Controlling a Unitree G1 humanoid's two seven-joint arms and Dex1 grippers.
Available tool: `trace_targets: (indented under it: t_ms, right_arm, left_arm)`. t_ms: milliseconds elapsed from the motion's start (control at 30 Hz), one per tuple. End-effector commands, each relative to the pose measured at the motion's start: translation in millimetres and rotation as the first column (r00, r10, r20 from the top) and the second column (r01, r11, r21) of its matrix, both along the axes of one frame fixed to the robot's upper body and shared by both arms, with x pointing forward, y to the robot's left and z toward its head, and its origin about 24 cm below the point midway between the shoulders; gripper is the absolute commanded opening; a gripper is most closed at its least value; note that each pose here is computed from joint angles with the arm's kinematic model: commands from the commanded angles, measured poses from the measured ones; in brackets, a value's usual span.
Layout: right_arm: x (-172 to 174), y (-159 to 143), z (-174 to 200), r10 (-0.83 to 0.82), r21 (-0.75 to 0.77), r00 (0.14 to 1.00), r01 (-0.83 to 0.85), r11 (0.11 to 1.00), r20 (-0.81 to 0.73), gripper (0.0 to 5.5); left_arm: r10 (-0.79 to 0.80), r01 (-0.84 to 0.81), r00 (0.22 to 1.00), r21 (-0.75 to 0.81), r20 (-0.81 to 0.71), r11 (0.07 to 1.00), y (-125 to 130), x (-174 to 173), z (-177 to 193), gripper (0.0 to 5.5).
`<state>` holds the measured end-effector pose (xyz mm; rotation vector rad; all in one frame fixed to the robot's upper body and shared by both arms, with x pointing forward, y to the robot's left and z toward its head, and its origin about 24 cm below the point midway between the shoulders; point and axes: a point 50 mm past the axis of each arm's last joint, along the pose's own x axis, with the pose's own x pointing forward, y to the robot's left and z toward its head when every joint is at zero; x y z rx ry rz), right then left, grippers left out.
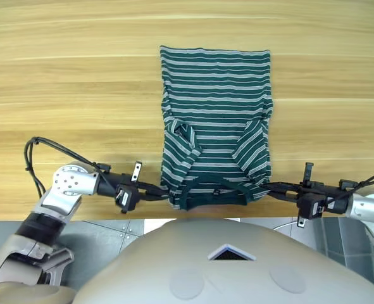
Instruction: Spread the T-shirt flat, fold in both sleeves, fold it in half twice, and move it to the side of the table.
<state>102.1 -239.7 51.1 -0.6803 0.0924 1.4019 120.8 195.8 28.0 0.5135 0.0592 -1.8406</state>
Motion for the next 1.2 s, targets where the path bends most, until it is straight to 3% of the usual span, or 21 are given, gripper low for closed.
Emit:
trace_targets:
  t_ms: [33, 300, 633, 1000, 1200]
  right_arm:
    - [-4.9, -3.0, 7.6, 0.042, 0.018, 0.999, -0.042, 0.999, 0.0, 0.0]
    - [1.2, -2.8, 16.7, 0.026, 0.075, 0.998, -0.03, 0.997, 0.048, 0.0]
    - [77.4, 12.6, 34.8, -0.23, 0.204, 0.94, 0.18, 0.962, 0.252, 0.0]
    - [158.1, 21.0, 29.1, -0.467, 0.21, 0.823, 0.418, 0.884, 0.323, 0.0]
    - [185.9, 26.0, 30.9, -0.553, 0.271, 0.769, 0.485, 0.831, 0.32, 0.0]
  left_arm:
    - [-0.043, 0.042, 0.998, -0.015, -0.051, 0.999, 8.1, -8.6, 11.2, 0.0]
    - [0.086, -0.087, 0.996, -0.136, -0.009, 0.987, 8.1, 14.6, 22.0, 0.0]
    - [0.392, -0.332, 0.917, -0.407, 0.071, 0.851, -13.2, 74.2, 36.5, 0.0]
    - [0.736, -0.618, 0.673, -0.495, 0.068, 0.611, -3.9, 160.0, 39.2, 0.0]
    - [0.821, -0.697, 0.568, -0.497, 0.058, 0.518, -6.7, 190.1, 36.9, 0.0]
